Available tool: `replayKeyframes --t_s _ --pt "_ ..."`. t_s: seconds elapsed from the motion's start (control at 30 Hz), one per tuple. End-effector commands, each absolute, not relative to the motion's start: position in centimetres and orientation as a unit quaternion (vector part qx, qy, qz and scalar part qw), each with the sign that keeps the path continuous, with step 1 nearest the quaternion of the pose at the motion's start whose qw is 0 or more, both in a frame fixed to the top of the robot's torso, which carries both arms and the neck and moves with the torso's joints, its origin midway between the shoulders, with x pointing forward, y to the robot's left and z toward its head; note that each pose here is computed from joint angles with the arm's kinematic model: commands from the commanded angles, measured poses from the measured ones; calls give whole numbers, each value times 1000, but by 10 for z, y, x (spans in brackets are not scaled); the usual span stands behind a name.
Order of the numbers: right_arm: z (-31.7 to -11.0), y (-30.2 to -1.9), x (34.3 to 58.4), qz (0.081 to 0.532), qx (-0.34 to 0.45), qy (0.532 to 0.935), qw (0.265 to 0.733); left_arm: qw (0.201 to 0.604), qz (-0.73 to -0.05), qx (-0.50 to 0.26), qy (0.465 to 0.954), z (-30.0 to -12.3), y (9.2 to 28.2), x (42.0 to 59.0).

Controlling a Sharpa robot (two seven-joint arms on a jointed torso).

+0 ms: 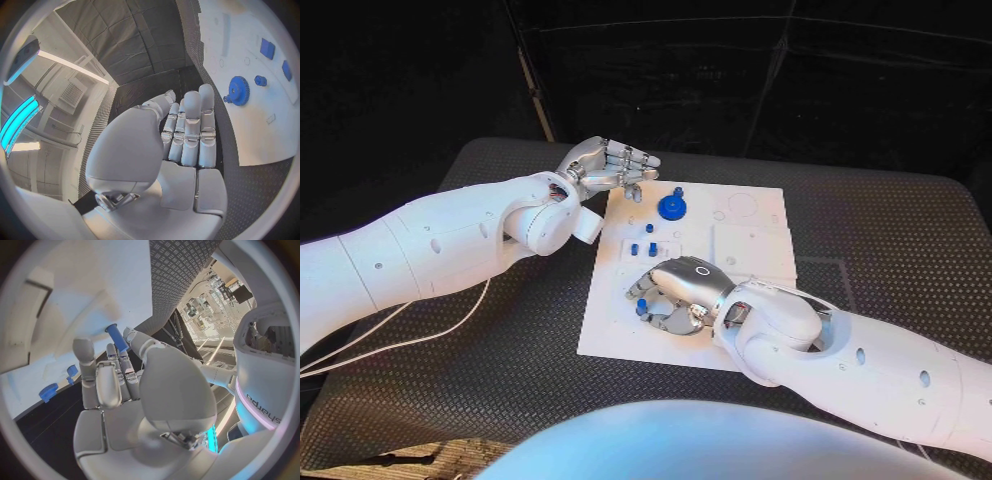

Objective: Assemble the parts on the task board

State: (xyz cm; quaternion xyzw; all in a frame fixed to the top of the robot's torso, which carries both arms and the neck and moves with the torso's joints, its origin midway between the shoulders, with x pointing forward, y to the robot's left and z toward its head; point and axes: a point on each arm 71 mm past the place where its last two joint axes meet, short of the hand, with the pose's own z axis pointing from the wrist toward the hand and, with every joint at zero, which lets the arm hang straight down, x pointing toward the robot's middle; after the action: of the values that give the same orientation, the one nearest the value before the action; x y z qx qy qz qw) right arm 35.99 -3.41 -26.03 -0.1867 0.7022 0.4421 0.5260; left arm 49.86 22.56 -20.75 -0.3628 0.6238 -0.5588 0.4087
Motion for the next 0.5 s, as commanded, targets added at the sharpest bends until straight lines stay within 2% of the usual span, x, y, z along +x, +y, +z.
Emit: replayKeyframes --t_s 0.03,0.27,0.4,0.5 --pt "-250 -41 358 475 -156 671 548 405 -563 -362 623 -206 225 499" --pt "-235 -79 362 488 -74 672 552 407 -561 -363 623 -206 228 499" --pt "-223 -120 377 482 53 684 545 408 -560 -363 623 -206 230 499" --pt "-221 -150 383 460 129 699 532 409 -558 -364 623 -206 231 499"
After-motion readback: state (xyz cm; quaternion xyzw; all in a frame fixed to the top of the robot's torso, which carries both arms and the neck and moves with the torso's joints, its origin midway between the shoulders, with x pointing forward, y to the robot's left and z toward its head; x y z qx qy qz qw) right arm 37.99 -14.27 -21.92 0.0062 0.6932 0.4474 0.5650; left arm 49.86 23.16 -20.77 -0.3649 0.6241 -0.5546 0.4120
